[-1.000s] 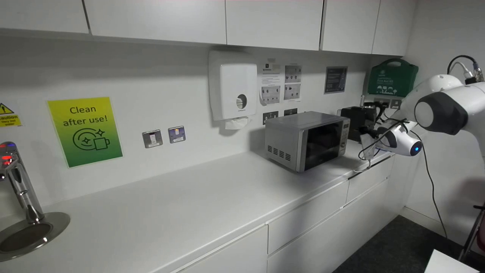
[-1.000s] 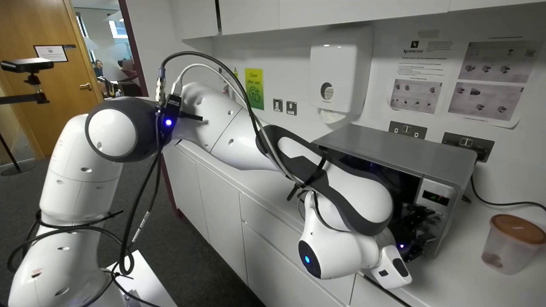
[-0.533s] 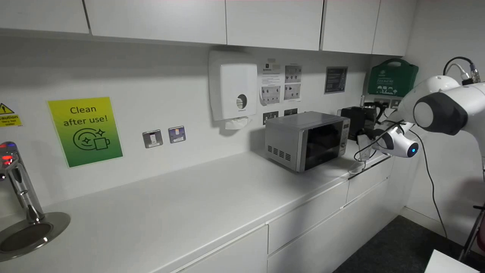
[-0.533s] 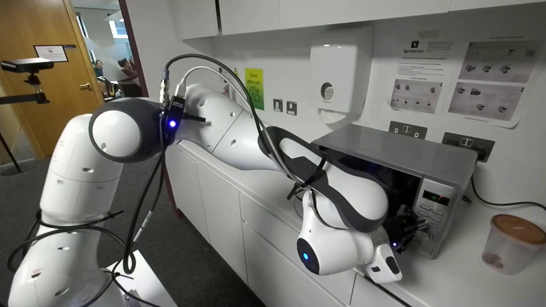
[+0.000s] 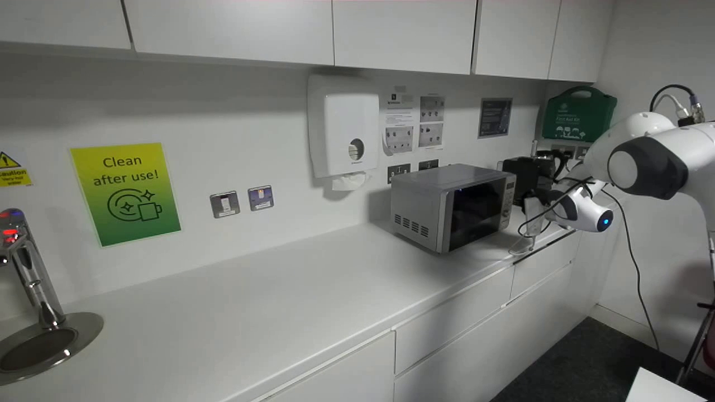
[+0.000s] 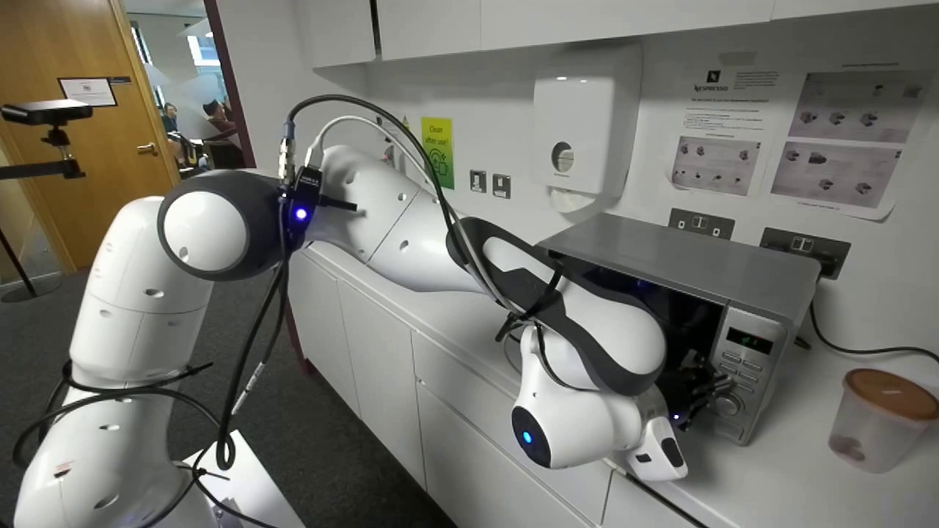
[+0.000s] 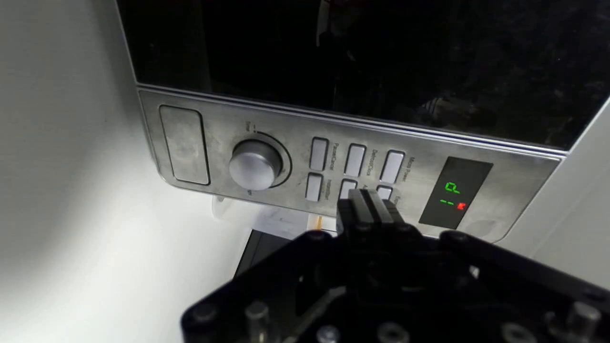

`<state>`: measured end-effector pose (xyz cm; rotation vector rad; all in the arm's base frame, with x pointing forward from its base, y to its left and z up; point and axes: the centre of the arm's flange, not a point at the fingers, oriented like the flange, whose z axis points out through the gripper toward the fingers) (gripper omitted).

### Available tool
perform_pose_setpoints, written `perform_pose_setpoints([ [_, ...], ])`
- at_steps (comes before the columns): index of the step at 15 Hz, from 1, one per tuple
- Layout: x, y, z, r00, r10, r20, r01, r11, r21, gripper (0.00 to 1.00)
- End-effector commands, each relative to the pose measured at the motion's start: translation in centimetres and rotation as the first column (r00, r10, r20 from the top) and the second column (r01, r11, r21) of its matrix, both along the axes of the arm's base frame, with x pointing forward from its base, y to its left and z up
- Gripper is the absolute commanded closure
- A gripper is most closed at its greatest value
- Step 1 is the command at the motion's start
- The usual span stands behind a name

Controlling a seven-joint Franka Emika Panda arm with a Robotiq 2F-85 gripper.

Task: Press the button on the microwave

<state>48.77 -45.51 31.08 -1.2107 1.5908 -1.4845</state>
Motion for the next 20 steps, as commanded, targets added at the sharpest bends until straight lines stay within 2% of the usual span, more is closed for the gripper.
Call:
perform_pose_setpoints([
  [1, 1.2, -1.2, 0.5, 1.000, -0.016, 0.004, 0.016, 1.000, 0.015, 1.00],
  [20, 3.5, -1.0, 0.1, 1.000, 0.000, -0.005, 0.000, 1.000, -0.013, 1.00],
])
